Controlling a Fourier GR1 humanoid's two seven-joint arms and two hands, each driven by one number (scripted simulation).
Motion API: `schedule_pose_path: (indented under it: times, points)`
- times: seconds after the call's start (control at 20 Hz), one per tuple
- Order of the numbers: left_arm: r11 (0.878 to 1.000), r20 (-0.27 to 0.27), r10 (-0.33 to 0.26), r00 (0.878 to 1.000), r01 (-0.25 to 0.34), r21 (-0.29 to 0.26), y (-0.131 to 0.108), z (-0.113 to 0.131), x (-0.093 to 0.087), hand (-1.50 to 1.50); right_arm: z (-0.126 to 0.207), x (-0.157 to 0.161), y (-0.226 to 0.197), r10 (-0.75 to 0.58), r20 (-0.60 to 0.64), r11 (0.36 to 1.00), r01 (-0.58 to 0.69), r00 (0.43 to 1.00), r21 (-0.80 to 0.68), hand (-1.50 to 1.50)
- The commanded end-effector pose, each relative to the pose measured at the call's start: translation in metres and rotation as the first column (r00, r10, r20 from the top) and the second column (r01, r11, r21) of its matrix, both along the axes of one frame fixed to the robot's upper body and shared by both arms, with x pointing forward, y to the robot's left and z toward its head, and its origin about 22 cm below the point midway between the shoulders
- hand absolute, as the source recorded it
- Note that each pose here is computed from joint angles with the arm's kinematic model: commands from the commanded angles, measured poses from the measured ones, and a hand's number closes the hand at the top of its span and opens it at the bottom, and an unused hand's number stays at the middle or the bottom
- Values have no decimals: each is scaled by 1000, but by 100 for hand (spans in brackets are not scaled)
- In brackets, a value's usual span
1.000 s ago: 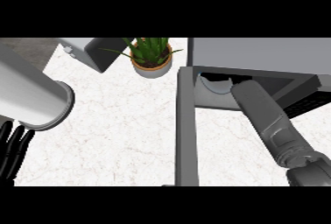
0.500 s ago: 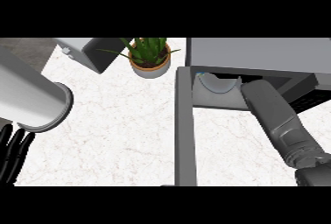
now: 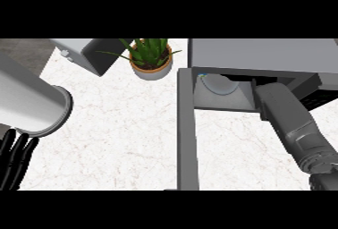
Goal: Pick up the milk, place it into the microwave and close the microwave
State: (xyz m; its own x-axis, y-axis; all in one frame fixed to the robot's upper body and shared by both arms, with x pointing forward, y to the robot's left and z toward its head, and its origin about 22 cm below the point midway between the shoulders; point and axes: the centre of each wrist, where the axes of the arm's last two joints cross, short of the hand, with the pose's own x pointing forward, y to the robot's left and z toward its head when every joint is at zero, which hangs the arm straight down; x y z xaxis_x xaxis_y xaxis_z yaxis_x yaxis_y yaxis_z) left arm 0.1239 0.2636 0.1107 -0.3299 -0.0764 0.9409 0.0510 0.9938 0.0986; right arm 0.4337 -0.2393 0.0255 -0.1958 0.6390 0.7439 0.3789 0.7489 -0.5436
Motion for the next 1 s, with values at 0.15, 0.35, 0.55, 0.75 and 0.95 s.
schedule_pose_path:
  times: [0.15,0.35,0.55,0.75,0.95]
  points:
    - [1000,-25,-2,1000,1,-19,-2,-8,-4,-150,-8,-7,-17,56,22,990,-59,998,129,-150]
    - [1000,-20,15,1000,-16,-20,-1,-7,-3,-150,-14,-11,-23,99,18,970,-101,995,220,-150]
    - [999,-27,-6,1000,5,-34,-6,-9,-15,-150,-20,-17,-36,117,-12,964,-111,993,243,-150]
    - [1000,-29,-18,999,17,-24,-11,1,-8,-150,-36,-27,-28,243,-26,915,-221,970,337,-150]
    - [999,-25,-5,1000,4,-45,-11,-6,-15,-150,-74,-52,-20,214,-94,921,-169,972,351,-150]
